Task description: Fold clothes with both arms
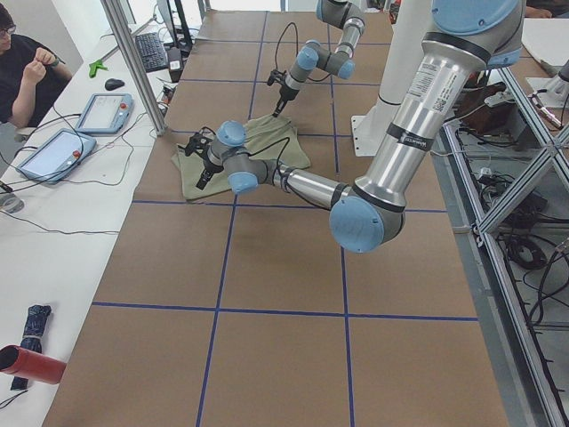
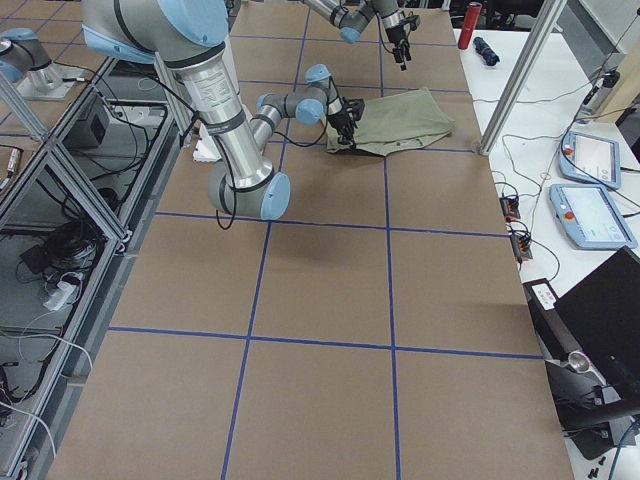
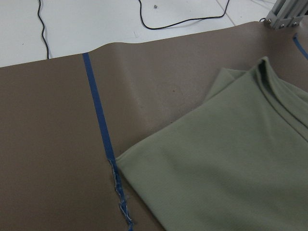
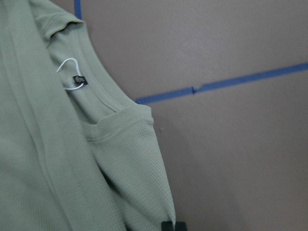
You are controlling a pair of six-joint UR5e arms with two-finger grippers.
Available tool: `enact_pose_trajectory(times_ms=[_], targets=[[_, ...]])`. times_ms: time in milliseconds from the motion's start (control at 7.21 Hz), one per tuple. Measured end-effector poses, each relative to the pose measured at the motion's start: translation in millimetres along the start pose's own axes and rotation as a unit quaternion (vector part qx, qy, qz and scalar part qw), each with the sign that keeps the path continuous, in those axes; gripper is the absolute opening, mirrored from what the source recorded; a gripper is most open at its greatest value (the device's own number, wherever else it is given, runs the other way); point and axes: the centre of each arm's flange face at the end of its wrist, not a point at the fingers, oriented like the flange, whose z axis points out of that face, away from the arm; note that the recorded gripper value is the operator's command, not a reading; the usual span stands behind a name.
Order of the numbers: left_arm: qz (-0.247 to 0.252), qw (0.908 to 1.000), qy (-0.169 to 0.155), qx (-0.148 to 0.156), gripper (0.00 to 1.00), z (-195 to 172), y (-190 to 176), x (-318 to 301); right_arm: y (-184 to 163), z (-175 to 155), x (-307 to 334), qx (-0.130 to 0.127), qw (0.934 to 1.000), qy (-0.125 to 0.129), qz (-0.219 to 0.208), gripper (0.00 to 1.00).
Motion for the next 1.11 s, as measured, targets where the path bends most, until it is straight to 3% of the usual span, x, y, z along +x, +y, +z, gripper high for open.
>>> enact_pose_trajectory(times_ms=[277,555,694,832,1110], targets=[[0.000,1.0000,0.000,0.000,1.00,0.4,0.3,-0.2,55.0,-40.2,33.4,0.001,1.0000,0.005,-0.006,0.00],[0.000,1.0000,0.000,-0.002,1.00,1.8,1.7,0.7,81.6,-48.0,45.7,-0.001,0.9999,0.011,-0.005,0.00],[0.000,1.0000,0.001,-0.003,1.00,2.5,2.5,1.5,90.2,-49.0,47.4,-0.002,0.9999,0.012,-0.002,0.30],[0.000,1.0000,0.001,-0.003,1.00,2.8,2.8,1.8,98.1,-50.4,47.6,-0.003,0.9999,0.011,0.003,0.99],[0.001,1.0000,0.002,-0.003,1.00,2.7,3.1,3.3,103.8,-54.6,45.3,0.013,0.9999,0.006,0.001,1.00]])
